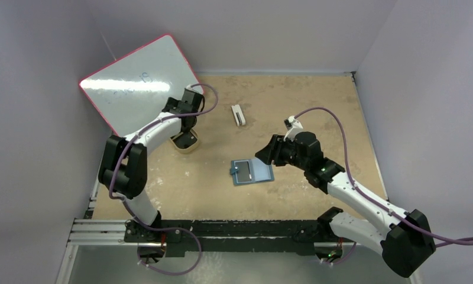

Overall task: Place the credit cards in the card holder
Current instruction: Close the card holder at the center of the board.

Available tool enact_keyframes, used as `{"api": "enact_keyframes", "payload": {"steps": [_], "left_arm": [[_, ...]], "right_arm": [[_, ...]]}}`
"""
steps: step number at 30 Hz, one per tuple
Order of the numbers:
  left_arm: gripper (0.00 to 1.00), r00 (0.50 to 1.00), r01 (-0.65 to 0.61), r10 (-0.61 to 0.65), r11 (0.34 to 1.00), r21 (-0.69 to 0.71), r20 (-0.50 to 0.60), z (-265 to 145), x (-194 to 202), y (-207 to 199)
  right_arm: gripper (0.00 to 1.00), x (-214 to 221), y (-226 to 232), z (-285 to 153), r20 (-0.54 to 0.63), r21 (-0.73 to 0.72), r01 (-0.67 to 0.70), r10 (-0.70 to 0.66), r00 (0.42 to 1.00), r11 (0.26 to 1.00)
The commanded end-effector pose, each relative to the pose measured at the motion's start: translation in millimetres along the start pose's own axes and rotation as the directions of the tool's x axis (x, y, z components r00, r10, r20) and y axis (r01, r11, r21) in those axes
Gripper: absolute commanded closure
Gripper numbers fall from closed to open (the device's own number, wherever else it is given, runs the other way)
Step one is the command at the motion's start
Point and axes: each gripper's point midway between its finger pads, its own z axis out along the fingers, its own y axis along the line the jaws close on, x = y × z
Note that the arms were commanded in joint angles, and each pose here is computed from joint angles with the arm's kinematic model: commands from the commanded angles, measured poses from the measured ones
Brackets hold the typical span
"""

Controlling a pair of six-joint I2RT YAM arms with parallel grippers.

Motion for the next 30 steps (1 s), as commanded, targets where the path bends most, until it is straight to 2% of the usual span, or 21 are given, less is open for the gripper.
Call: {"api": "enact_keyframes", "payload": {"steps": [1,9,20,26,30], "left_arm": [[0.31,0.999,-0.013,0.015,0.998,-0.055,0.036,7,-25,18],[0.31,0.998,-0.056,0.057,0.998,-0.033,0.005,28,-19,0],[0.33,0.993,-0.117,0.115,0.990,-0.074,-0.031,48,-16,-5],[0.41,0.989,-0.145,0.138,0.981,-0.126,-0.062,54,-17,1],[0.50,0.985,-0.164,0.153,0.977,-0.134,-0.085,57,-16,1]], "right_arm": [[0.45,-17,15,-4,0.051,-0.039,0.032,-0.030,0.998,0.999],[0.45,-15,14,-1,0.043,-0.044,0.025,-0.023,0.999,0.999],[0.45,-9,8,-1,0.030,-0.026,0.018,-0.017,0.999,0.999],[0.45,-15,11,-5,0.043,-0.026,0.026,-0.025,0.999,0.999],[0.45,-14,11,-5,0.040,-0.025,0.027,-0.026,0.999,0.999]]}}
